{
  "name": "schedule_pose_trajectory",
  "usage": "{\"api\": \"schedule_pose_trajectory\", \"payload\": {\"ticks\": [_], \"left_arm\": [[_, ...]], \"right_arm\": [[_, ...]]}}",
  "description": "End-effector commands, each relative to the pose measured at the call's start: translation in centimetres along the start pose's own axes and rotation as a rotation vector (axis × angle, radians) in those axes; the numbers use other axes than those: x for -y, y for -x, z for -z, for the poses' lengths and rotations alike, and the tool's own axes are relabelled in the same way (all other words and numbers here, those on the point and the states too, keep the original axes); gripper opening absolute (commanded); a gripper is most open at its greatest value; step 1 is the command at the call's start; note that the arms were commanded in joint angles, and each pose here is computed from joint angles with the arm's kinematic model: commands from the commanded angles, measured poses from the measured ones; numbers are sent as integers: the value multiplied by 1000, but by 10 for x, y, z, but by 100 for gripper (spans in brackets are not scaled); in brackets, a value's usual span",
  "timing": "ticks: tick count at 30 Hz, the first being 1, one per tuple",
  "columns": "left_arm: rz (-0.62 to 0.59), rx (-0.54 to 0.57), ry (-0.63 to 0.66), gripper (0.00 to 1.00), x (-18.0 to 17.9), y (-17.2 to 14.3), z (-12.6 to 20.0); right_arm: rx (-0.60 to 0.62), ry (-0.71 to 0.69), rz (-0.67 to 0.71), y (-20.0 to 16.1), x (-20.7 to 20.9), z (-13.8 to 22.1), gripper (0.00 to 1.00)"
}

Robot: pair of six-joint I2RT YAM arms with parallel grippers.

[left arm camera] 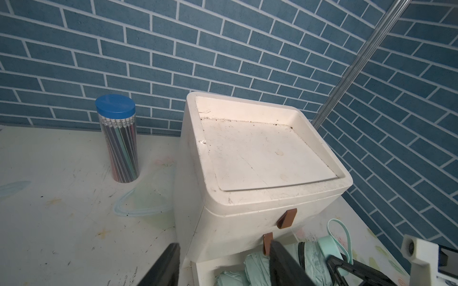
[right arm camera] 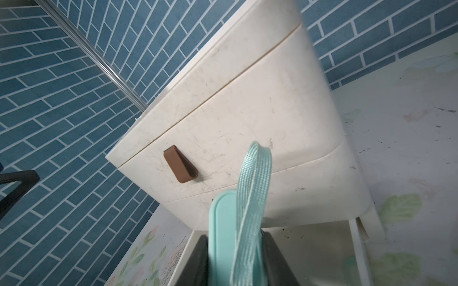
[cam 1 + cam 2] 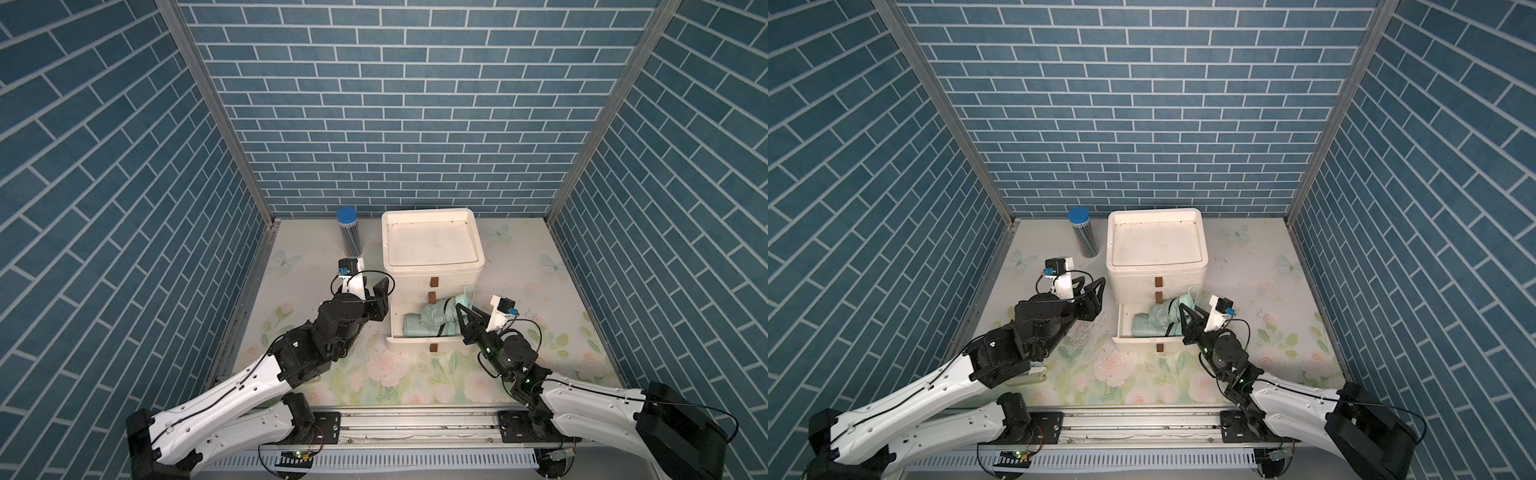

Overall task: Place the umbrella in the drawer by color
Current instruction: Place the umbrella in the drawer.

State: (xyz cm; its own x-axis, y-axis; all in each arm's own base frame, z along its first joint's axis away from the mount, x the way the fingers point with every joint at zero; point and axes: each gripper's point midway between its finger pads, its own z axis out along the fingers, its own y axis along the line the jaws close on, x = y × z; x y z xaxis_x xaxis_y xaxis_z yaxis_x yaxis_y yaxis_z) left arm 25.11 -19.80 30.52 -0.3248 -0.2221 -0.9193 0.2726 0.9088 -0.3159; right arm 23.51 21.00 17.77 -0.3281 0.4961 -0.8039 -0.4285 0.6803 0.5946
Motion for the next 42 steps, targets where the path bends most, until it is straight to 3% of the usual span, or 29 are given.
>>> {"api": "schedule_pose_trajectory", "payload": {"ticks": [1, 9, 13, 23, 24, 26, 28, 31, 42], "left_arm": [[9, -15, 10, 63, -5, -7, -1], [11, -47, -14, 64, 2, -17, -8], [7, -51, -9, 65, 0, -19, -7], [4, -50, -8, 66, -1, -19, -8], [4, -47, -10, 66, 0, -18, -8], [5, -47, -10, 66, 0, -17, -8], [9, -46, -12, 66, 0, -18, -8], [9, -54, -17, 68, 2, -20, -11], [6, -78, -28, 68, 9, -24, -19]], "right_arm": [[85, 111, -84, 25, -31, 4, 0], [66, 31, -313, 15, -23, -4, 0], [-6, -55, -413, -8, -11, -15, 0], [-162, -159, -448, -58, 12, -11, 0], [-175, -176, -435, -60, 14, -10, 3], [-209, -219, -389, -63, 17, -9, 18], [-265, -293, -323, -69, 25, -6, 39], [-329, -389, -214, -69, 34, -3, 55], [-548, -540, 94, -53, 38, -5, 73]]}}
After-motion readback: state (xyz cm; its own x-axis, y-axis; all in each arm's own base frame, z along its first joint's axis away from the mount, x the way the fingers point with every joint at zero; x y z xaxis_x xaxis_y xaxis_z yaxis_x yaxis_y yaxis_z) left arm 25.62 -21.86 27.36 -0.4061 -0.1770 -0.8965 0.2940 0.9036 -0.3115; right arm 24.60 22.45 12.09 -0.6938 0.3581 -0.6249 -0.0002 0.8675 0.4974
